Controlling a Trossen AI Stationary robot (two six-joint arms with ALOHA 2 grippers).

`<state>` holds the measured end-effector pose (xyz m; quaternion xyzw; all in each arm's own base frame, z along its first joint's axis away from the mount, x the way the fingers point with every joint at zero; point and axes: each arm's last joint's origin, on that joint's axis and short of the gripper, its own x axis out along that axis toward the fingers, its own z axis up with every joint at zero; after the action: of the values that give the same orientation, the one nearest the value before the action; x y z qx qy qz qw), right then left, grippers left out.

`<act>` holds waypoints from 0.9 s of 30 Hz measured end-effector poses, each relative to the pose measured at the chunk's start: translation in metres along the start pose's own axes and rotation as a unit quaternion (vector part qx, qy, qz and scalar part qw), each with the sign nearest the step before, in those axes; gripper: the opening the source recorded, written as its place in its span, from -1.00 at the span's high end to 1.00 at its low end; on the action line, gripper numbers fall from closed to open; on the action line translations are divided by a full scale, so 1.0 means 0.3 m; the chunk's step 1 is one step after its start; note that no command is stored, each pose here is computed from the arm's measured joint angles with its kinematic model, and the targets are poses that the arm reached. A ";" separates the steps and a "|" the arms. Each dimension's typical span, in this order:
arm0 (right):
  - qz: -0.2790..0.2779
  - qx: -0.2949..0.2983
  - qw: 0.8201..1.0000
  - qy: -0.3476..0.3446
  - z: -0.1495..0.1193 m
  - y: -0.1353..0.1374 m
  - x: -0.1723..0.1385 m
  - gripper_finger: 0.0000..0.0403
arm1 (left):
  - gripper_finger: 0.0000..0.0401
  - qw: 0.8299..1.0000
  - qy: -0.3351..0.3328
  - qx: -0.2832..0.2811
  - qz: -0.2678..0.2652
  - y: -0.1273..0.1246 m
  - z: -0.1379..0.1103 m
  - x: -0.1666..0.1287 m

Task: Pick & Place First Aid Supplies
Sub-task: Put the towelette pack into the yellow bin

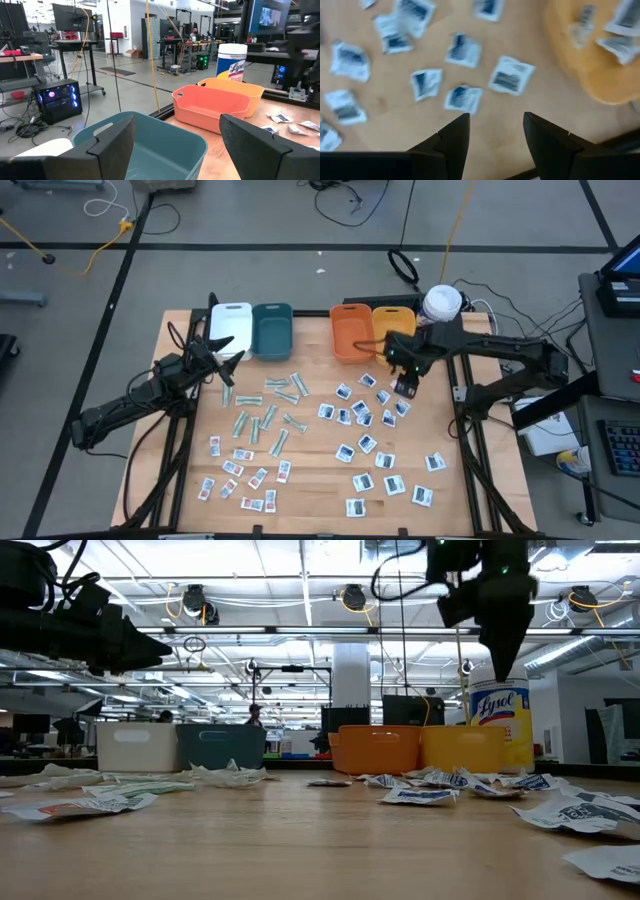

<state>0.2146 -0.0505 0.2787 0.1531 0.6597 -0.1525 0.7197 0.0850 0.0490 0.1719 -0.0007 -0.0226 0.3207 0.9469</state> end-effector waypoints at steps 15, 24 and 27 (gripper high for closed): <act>0.017 -0.060 0.998 0.011 -0.154 0.314 -0.007 0.09 | -0.48 1.000 0.000 0.000 0.000 0.000 0.000 0.000; 0.018 -0.015 0.999 0.021 -0.262 0.422 -0.011 0.09 | -0.48 1.000 0.000 0.000 0.000 0.000 0.000 0.000; 0.019 0.007 1.000 0.023 -0.299 0.450 -0.013 0.09 | -0.48 1.000 0.000 0.000 0.000 0.000 0.000 0.000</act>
<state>0.1901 0.1098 0.2779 0.1737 0.6721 -0.1399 0.7060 0.0850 0.0490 0.1719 -0.0006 -0.0227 0.3208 0.9469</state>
